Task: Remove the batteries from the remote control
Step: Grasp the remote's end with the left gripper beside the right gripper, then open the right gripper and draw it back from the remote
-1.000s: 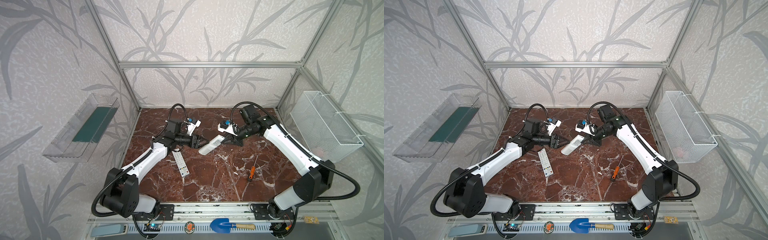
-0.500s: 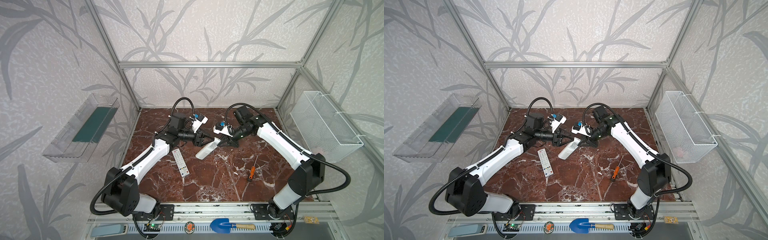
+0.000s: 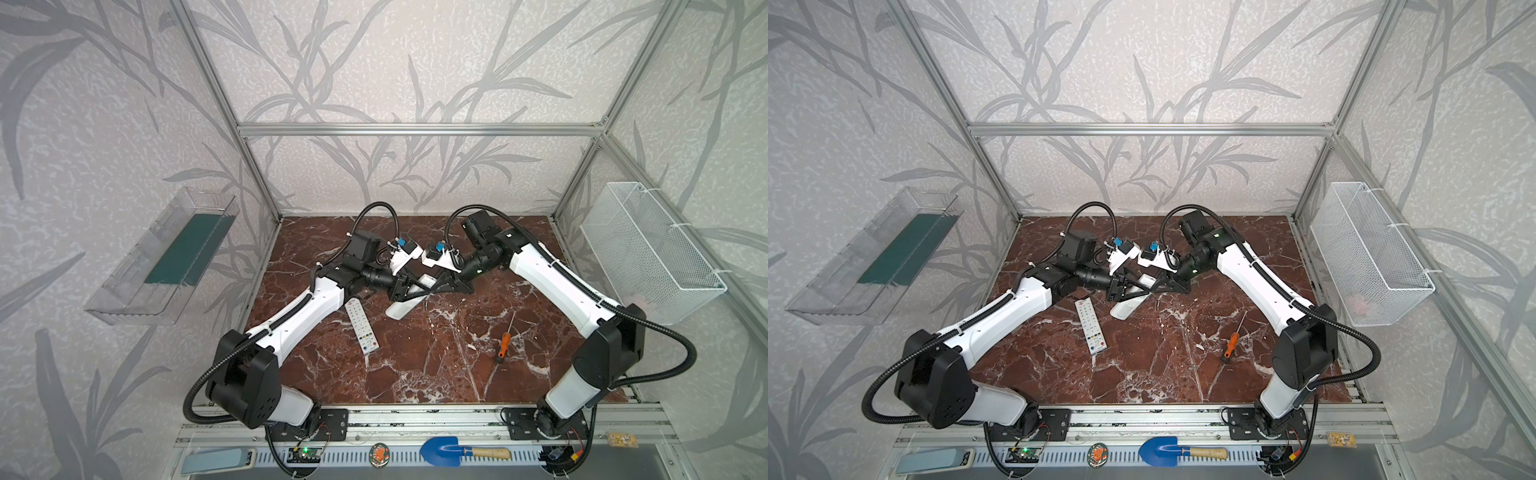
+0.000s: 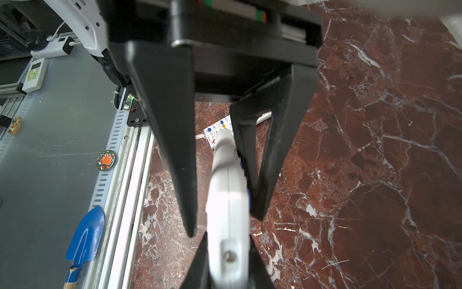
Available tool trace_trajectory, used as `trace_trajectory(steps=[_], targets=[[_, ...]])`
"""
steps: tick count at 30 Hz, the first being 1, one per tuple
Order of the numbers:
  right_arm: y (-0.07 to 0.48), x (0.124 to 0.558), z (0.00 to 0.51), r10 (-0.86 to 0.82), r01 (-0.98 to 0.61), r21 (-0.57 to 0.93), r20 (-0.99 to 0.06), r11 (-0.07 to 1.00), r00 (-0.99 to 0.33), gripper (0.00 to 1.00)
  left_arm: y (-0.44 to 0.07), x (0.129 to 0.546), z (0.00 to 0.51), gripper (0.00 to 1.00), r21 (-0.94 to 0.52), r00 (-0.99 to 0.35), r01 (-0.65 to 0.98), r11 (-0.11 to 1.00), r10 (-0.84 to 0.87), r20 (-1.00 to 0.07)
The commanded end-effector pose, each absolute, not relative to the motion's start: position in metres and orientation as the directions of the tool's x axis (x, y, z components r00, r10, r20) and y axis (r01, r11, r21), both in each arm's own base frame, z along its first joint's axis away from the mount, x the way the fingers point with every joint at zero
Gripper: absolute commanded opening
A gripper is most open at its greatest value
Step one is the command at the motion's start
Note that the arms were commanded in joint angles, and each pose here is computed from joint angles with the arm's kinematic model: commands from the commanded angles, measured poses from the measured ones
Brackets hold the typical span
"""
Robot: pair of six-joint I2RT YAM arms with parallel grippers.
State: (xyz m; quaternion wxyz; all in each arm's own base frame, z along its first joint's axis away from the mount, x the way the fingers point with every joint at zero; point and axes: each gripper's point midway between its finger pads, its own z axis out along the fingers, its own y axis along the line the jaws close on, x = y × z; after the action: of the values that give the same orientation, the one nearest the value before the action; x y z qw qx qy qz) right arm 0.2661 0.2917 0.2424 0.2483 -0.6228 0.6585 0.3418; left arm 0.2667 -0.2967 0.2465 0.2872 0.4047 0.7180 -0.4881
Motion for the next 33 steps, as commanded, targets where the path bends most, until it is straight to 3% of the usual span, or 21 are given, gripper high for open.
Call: trace_trajectory(steps=[1, 7, 9, 11, 15, 18, 19, 20, 23, 25, 26, 28, 30, 33], targets=[[0.298, 0.263, 0.252, -0.628, -0.989, 0.141, -0.773, -0.037, -0.087, 0.08, -0.299, 0.266, 0.256, 0.35, -0.431, -0.464, 0.886, 0.172, 0.313, -0.829], [0.3, 0.262, 0.253, -0.633, -0.99, 0.135, -0.77, -0.037, -0.081, 0.1, -0.298, 0.265, 0.251, 0.18, -0.44, -0.475, 0.88, 0.18, 0.322, -0.819], [0.3, 0.263, 0.251, -0.639, -0.991, 0.134, -0.765, -0.032, -0.083, 0.15, -0.299, 0.265, 0.252, 0.12, -0.439, -0.474, 0.881, 0.18, 0.322, -0.82], [0.3, 0.265, 0.251, -0.642, -0.992, 0.128, -0.761, -0.015, -0.089, 0.35, -0.298, 0.268, 0.25, 0.0, -0.441, -0.484, 0.875, 0.199, 0.32, -0.815], [0.3, 0.274, 0.259, -0.621, -0.993, 0.112, -0.776, 0.034, -0.109, 0.59, -0.297, 0.274, 0.248, 0.0, -0.443, -0.499, 0.865, 0.237, 0.313, -0.808], [0.294, 0.294, 0.273, -0.578, -0.986, 0.09, -0.801, 0.141, -0.155, 0.78, -0.293, 0.287, 0.245, 0.0, -0.427, -0.516, 0.847, 0.317, 0.29, -0.806], [0.289, 0.306, 0.278, -0.557, -0.976, 0.078, -0.811, 0.203, -0.18, 0.92, -0.291, 0.294, 0.246, 0.0, -0.417, -0.518, 0.837, 0.355, 0.27, -0.811], [0.283, 0.32, 0.286, -0.519, -0.957, 0.07, -0.827, 0.282, -0.214, 0.99, -0.289, 0.301, 0.248, 0.0, -0.408, -0.519, 0.826, 0.39, 0.242, -0.82], [0.262, 0.357, 0.315, -0.297, -0.839, 0.138, -0.895, 0.526, -0.334, 0.99, -0.282, 0.325, 0.264, 0.0, -0.396, -0.504, 0.781, 0.483, 0.113, -0.856], [0.237, 0.381, 0.328, -0.026, -0.651, 0.331, -0.88, 0.683, -0.475, 0.99, -0.275, 0.343, 0.281, 0.0, -0.403, -0.481, 0.73, 0.552, -0.003, -0.877], [0.226, 0.387, 0.334, 0.117, -0.565, 0.461, -0.834, 0.684, -0.539, 0.99, -0.269, 0.353, 0.29, 0.0, -0.409, -0.459, 0.697, 0.589, -0.072, -0.886], [0.223, 0.387, 0.339, 0.256, -0.508, 0.641, -0.731, 0.575, -0.632, 0.99, -0.252, 0.37, 0.309, 0.0, -0.434, -0.394, 0.62, 0.653, -0.219, -0.893], [0.227, 0.382, 0.335, 0.268, -0.497, 0.692, -0.688, 0.524, -0.675, 0.99, -0.231, 0.385, 0.326, 0.0, -0.49, -0.309, 0.54, 0.684, -0.38, -0.872], [0.242, 0.362, 0.313, 0.158, -0.523, 0.634, -0.709, 0.57, -0.687, 0.99, -0.21, 0.396, 0.344, 0.0, -0.592, -0.219, 0.472, 0.653, -0.563, -0.797]])
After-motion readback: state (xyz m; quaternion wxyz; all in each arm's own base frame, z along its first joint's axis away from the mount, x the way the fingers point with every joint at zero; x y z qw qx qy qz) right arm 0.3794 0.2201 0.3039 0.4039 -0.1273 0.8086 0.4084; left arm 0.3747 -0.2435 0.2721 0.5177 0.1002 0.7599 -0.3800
